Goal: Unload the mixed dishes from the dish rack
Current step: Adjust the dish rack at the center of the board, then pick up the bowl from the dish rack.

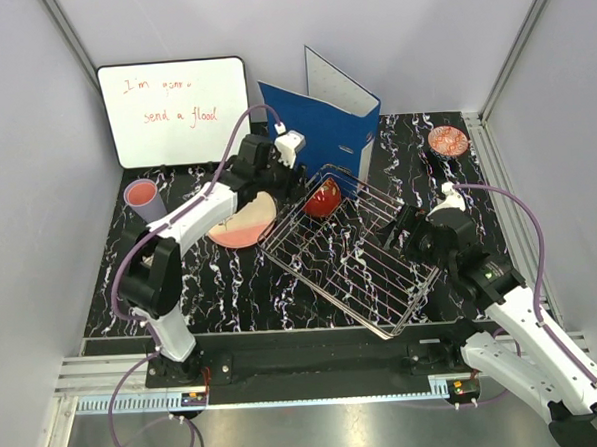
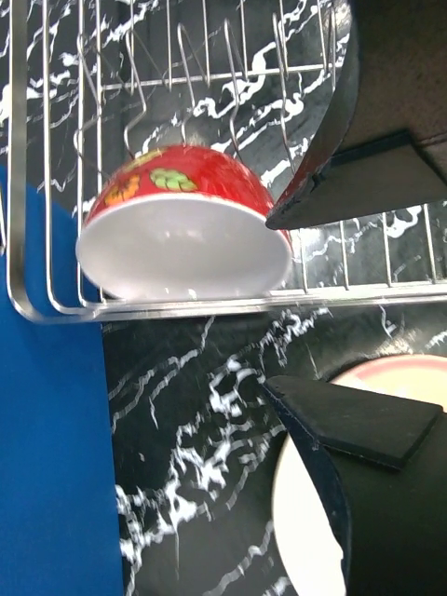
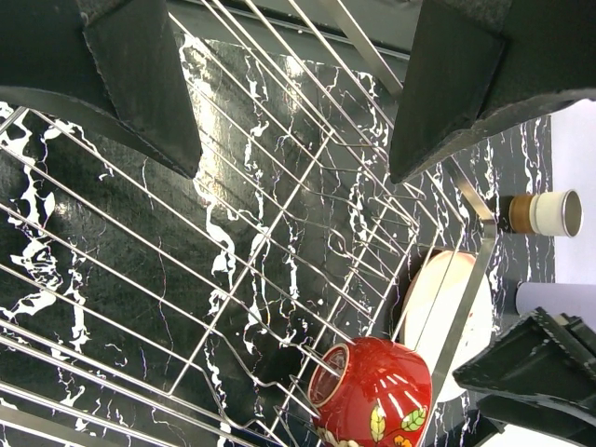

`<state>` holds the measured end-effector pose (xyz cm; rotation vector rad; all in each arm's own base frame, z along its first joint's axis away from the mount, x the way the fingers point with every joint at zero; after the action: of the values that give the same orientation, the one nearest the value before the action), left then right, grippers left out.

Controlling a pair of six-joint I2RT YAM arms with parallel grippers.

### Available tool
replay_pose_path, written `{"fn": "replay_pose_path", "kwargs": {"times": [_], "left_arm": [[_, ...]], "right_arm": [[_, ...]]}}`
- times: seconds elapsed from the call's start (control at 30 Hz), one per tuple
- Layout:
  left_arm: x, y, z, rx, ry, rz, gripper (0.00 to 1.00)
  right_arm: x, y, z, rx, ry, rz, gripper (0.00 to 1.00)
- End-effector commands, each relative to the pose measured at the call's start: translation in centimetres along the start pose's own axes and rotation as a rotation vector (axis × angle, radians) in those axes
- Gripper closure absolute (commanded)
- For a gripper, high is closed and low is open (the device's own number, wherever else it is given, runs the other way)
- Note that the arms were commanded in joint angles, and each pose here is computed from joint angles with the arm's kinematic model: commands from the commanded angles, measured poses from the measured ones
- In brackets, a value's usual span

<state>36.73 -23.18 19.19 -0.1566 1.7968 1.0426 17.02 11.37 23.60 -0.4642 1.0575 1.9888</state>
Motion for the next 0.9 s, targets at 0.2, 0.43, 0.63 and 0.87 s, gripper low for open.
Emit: {"fn": "replay_pose_path", "kwargs": {"times": [0.2,0.43,0.63,0.87], "left_arm": [[-3.2,4.0,-0.3,-0.010,-0.041,-0.195,0.34],[-4.2,3.6,-2.3,0.158,-0.046,-0.213,0.34],[-3.1,1.8,-3.8,0.260,-0.047,-0.168,0.35],[-0.9,-1.2,-4.4,0.315,-0.031,-0.091,0.36]], "right_arm": [[0.1,-0.3,0.3,-0.034,-0.011,0.001,0.11],[0.2,-0.4,0.2,-0.034,-0.019,0.003,0.11],[0.4,-0.4,0.1,-0.027,-0.017,0.005,0.11],[0.5,-0.5,-0.2,-0.019,-0.017,0.007,0.11]]}}
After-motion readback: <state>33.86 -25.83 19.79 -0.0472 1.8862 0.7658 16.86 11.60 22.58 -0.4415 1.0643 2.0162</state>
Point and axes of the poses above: each gripper's point midway between its finger pads, its own y axis back along the fingers, its own z axis along the line the jaws close on, x = y × z, the point moved 7 cm from there along y, back along the fingers, and after that the axes turned 1 degree about -y, right-handed, at the moved point
